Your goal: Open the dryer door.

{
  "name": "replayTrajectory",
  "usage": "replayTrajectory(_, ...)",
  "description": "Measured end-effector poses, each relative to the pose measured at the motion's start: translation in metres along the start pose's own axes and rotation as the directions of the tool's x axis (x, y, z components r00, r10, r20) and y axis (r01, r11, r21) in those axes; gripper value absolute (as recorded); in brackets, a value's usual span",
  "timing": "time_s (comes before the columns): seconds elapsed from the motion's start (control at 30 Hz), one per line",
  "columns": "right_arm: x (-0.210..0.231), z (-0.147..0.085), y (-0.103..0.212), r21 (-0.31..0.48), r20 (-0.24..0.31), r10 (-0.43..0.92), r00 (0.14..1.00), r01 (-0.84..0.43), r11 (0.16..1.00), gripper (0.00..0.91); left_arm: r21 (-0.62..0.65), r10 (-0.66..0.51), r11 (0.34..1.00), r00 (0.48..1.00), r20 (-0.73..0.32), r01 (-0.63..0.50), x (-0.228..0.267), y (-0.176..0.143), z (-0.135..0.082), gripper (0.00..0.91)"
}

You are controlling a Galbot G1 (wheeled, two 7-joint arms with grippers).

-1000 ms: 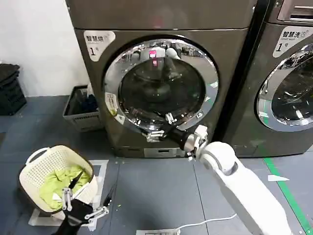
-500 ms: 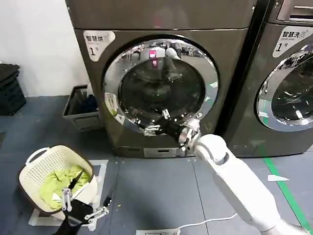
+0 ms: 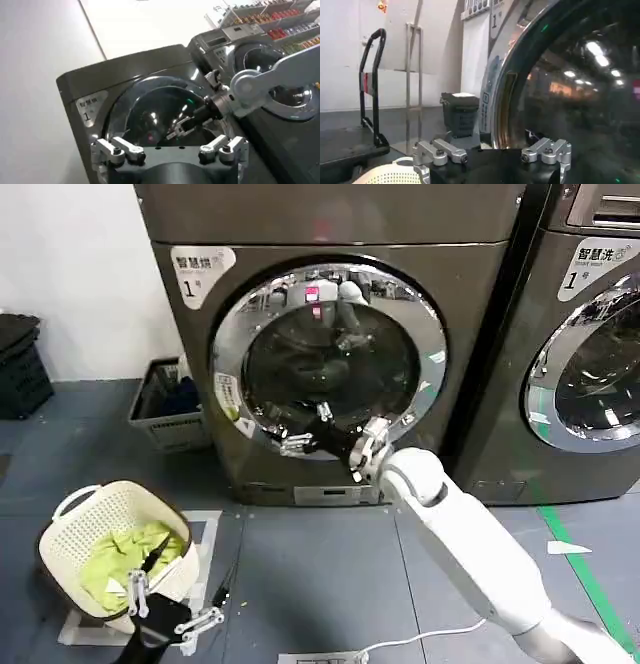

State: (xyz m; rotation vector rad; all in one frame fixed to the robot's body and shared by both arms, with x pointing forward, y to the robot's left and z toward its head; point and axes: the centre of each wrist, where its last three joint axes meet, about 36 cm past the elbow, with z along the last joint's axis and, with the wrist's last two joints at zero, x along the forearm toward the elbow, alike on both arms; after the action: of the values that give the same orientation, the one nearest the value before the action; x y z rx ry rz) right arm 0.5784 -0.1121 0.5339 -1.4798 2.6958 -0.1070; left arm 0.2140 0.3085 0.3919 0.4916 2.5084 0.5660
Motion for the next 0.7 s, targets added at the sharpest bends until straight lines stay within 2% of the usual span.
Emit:
replayTrajectory(0.37, -0.027, -0.001, -0.003, -0.004, 0.006, -0.008, 1.000, 0.008, 1.000, 0.907, -0.002, 0.001, 1.000, 1.000, 0.000, -0.001, 0.001, 0.000, -0.001, 0.907)
replayTrajectory(0.7, -0.042, 0.006, -0.010, -0.002, -0.013, -0.007, 1.000, 0.007, 1.000, 0.907, -0.005, 0.000, 1.000, 1.000, 0.001, 0.000, 0.002, 0.001, -0.001, 0.907)
